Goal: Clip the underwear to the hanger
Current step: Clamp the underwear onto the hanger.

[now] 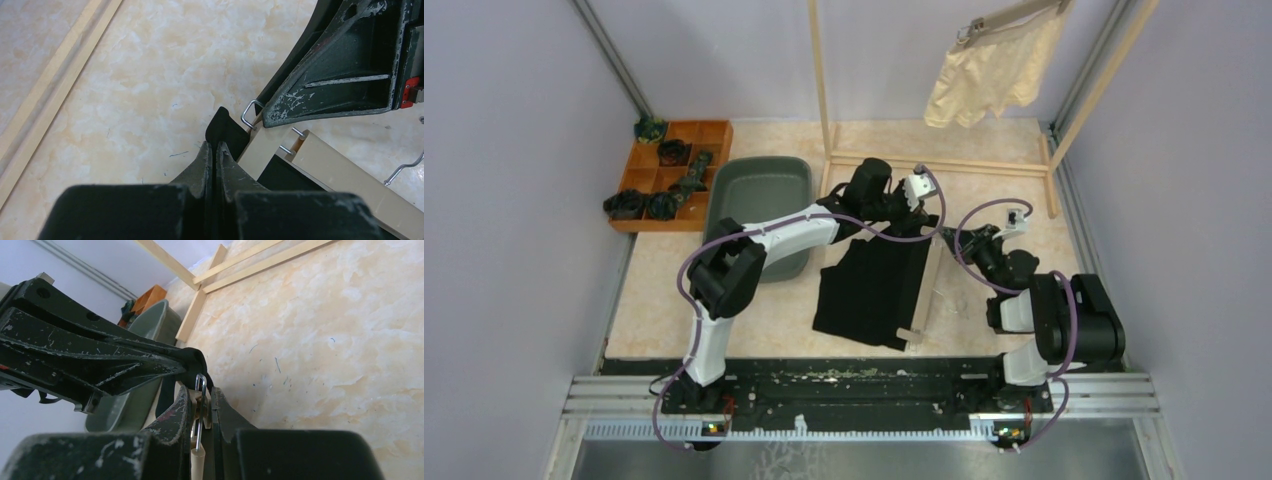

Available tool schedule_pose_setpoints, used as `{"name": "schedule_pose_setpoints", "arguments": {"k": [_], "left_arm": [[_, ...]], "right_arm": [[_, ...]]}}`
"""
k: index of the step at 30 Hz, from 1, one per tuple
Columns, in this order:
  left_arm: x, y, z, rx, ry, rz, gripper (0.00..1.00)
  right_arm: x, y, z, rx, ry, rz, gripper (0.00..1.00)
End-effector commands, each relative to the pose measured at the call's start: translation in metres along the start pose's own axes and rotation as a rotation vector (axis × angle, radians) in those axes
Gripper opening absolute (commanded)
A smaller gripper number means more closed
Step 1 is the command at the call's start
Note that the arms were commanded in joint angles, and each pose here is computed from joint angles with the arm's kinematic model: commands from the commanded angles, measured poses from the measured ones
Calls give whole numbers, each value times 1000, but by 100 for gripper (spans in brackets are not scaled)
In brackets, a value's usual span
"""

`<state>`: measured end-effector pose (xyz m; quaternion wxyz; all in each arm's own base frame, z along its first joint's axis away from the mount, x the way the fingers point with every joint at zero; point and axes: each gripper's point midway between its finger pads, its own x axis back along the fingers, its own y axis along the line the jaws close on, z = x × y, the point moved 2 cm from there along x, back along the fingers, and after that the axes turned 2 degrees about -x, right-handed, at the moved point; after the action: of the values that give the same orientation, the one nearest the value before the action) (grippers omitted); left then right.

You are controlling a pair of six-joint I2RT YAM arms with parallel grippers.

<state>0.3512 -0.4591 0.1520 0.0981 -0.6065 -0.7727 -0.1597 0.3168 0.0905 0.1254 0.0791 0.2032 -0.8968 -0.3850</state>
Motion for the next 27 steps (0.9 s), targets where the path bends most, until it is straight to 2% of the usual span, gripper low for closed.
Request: {"name": "schedule_pose_setpoints", "arguments": {"k": [1,13,17,27], "left_arm": [[-5,-2,-16,-34,-42,18,0],[-4,-2,-19,-36,-45,15,0],[-5,-4,-19,-37,-48,20,0],[-4,-3,-15,-36,-41,2,0]], "right_arm": [[-8,17,-22,80,-64,-91,0],[-8,17,-22,75,-59,-87,1],[-9,17,-22,74,-57,-88,25],[-6,20,-28,75,-84,-80,64]]}}
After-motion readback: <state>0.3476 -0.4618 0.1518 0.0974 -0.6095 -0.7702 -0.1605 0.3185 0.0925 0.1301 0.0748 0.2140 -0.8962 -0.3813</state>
